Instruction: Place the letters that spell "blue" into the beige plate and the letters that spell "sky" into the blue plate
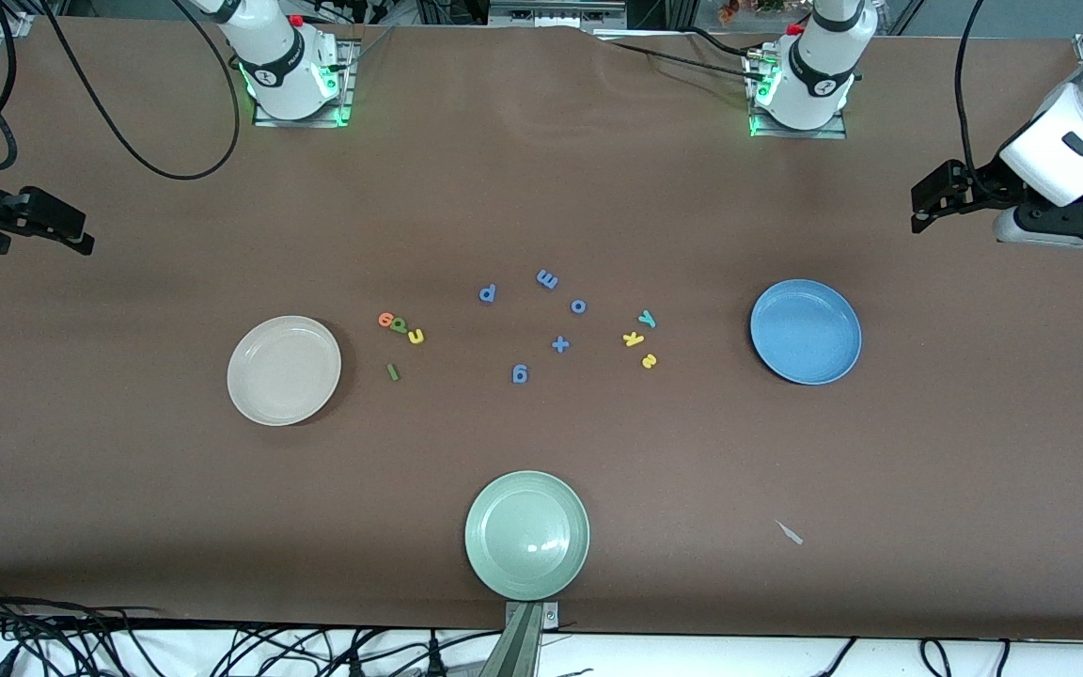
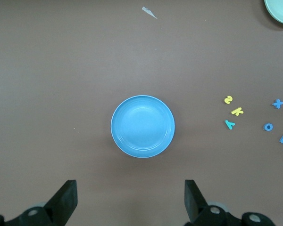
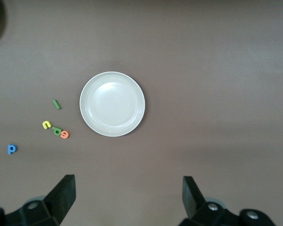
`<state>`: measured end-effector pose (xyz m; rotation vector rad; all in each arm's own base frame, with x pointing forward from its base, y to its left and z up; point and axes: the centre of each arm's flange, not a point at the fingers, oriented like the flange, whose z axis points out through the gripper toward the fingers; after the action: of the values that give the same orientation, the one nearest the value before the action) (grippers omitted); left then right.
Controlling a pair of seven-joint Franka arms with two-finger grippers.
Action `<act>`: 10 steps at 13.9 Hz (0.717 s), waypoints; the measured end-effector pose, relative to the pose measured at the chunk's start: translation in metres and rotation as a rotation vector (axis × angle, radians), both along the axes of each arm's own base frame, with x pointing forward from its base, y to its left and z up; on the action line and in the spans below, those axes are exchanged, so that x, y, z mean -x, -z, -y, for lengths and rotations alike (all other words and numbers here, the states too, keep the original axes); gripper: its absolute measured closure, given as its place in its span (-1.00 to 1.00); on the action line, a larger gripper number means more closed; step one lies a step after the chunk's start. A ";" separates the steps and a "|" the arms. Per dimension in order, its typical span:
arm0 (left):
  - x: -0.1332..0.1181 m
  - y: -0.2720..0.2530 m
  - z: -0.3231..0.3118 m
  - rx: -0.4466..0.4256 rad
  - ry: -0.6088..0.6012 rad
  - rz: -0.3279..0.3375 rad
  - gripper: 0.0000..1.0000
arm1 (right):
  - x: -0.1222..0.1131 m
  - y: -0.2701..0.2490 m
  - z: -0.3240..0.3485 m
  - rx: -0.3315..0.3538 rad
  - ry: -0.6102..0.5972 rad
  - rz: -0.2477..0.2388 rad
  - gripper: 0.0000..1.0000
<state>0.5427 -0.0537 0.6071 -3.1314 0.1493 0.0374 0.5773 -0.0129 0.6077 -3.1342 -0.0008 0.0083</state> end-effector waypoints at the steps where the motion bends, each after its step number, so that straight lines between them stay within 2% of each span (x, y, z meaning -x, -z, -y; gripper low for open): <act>1: 0.000 0.000 0.000 0.000 0.000 0.000 -1.00 | 0.000 0.000 0.000 0.000 0.000 0.002 -1.00; 10: 0.000 0.000 0.000 0.000 0.000 0.000 -1.00 | -0.002 -0.001 0.002 0.000 0.003 0.016 -1.00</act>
<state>0.5427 -0.0537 0.6071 -3.1314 0.1493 0.0374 0.5791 -0.0148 0.6091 -3.1346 0.0045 -0.0174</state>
